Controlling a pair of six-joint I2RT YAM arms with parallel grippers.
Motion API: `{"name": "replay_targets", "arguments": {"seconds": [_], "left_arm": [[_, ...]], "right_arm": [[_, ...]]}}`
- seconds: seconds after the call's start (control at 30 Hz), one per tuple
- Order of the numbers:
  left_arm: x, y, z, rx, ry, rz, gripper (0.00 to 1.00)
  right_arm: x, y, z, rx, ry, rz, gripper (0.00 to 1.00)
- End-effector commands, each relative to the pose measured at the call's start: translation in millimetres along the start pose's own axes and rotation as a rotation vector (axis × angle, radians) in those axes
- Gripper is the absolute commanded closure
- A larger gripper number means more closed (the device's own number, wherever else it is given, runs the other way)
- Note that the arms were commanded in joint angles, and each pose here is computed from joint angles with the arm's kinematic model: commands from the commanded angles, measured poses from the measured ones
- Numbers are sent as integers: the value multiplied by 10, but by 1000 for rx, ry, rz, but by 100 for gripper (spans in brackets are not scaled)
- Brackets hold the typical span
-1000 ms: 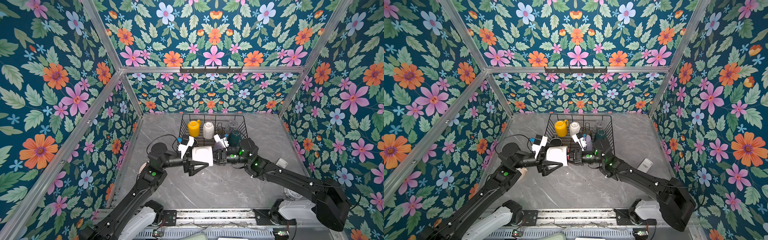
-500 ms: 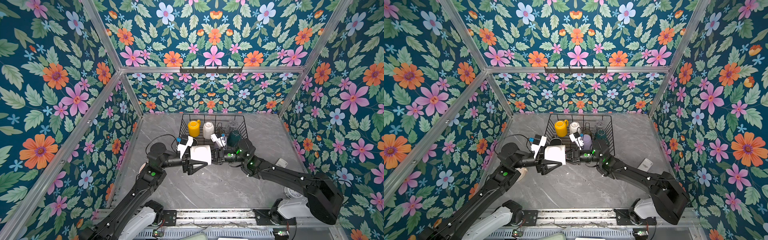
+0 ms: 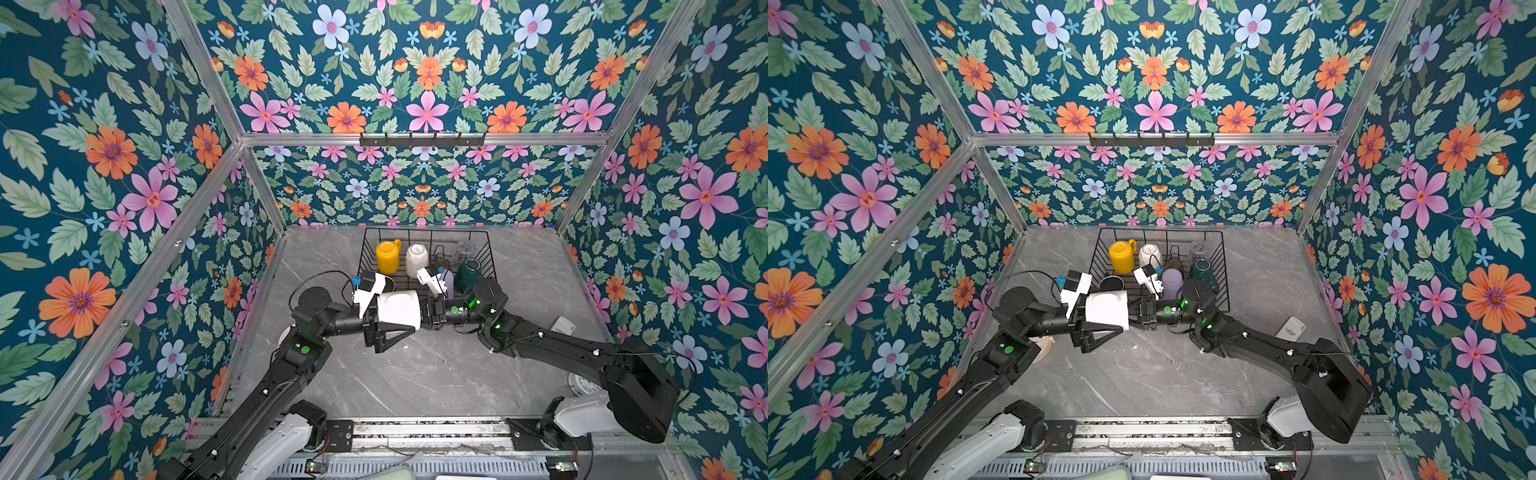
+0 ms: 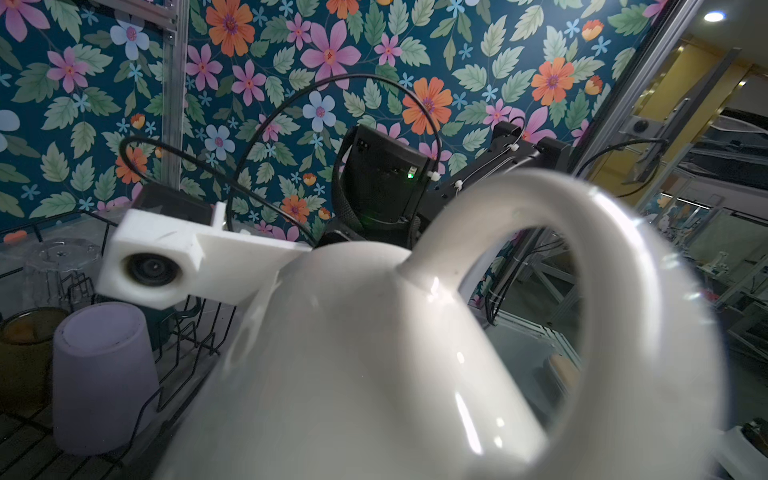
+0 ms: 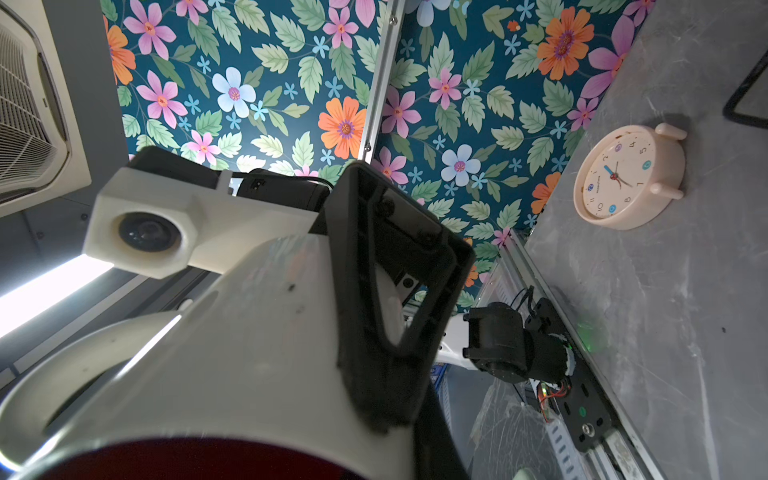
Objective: Load the cups into the dish rack
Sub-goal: 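Close the left gripper on the white mug's base while the right holds it, then open the right gripper and withdraw it while the left carries the white mug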
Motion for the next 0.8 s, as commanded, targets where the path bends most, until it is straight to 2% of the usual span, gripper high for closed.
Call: {"name": "replay_targets", "arguments": {"seconds": [0.0,0.1,0.23,0.4,0.5,0.53,0.57,0.73,0.77], "left_arm": [[-48,8,88,-33,-71,-28,1],[-55,14,90,-38,-79,-25,1],[-49,8,90,-36,-74,-31,6],[-36,-6,91,-33,-60,-40,25],[-23,-12,92,-32,-54,-39,42],[-20,-14,99,-33,-54,-38,53],[-22,-15,106,-34,-54,-36,63],[-5,-11,128,-28,-53,-9,100],[-1,-10,137,-24,-56,0,100]], "right_arm": [[92,-14,-15,8,35,44,100],[93,-10,-22,10,36,43,100],[84,-7,-20,7,33,37,100],[69,-3,-22,3,29,30,100],[56,3,-20,-8,29,5,100],[53,11,-20,-16,31,-4,100],[51,18,-26,-22,32,-11,96],[79,48,-43,-41,42,-28,80],[81,59,-47,-46,45,-33,77]]}}
Point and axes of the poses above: each gripper's point midway between its finger pads, its own y axis back along the fingers, its own x axis along the line the jaws close on, z = x × y, the point moved 9 cm from there along y, back along the fingers, and after that the axes turned 15 degrees about -y, right-handed, at the moved point
